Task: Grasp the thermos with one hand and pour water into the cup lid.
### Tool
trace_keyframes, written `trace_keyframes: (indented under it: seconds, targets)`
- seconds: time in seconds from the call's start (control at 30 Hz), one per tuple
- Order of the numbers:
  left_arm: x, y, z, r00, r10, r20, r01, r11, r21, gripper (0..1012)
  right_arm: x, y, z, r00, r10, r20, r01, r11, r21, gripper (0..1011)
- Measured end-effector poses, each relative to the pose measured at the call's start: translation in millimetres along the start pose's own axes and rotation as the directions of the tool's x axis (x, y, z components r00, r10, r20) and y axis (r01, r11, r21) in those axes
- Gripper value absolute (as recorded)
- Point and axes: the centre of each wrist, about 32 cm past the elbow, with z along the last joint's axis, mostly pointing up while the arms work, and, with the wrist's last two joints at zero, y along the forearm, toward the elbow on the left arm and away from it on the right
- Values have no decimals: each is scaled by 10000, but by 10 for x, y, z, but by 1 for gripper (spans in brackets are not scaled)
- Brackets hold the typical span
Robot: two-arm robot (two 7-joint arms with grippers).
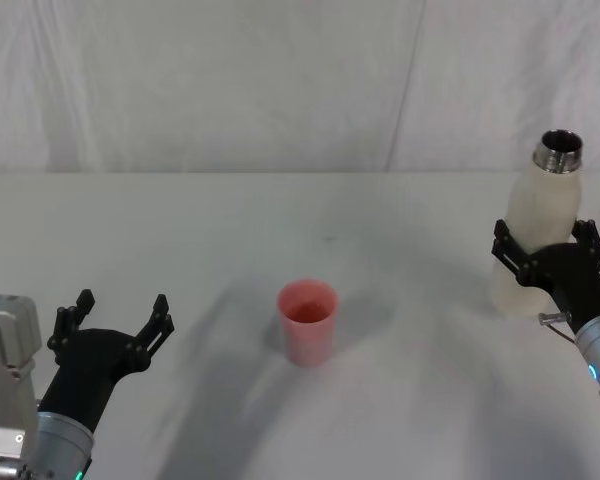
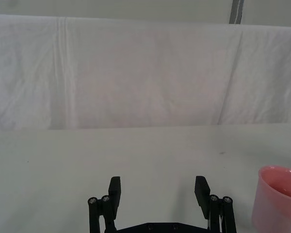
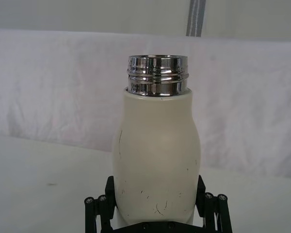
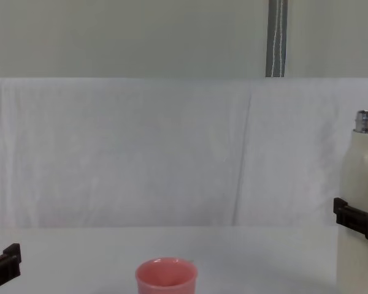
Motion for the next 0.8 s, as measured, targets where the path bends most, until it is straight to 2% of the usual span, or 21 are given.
trace_keyframes:
  seconds: [0.4,0.8]
  targets:
    - [0,0,0,10000,0,0,0,10000,0,1001,-29,-29,-93,9988,-156,-458,146,9997,-221,948]
    - [0,0,0,10000,0,0,0,10000,0,1001,-58,-41,-142,9985,-191,-509,180,9996,-235,948]
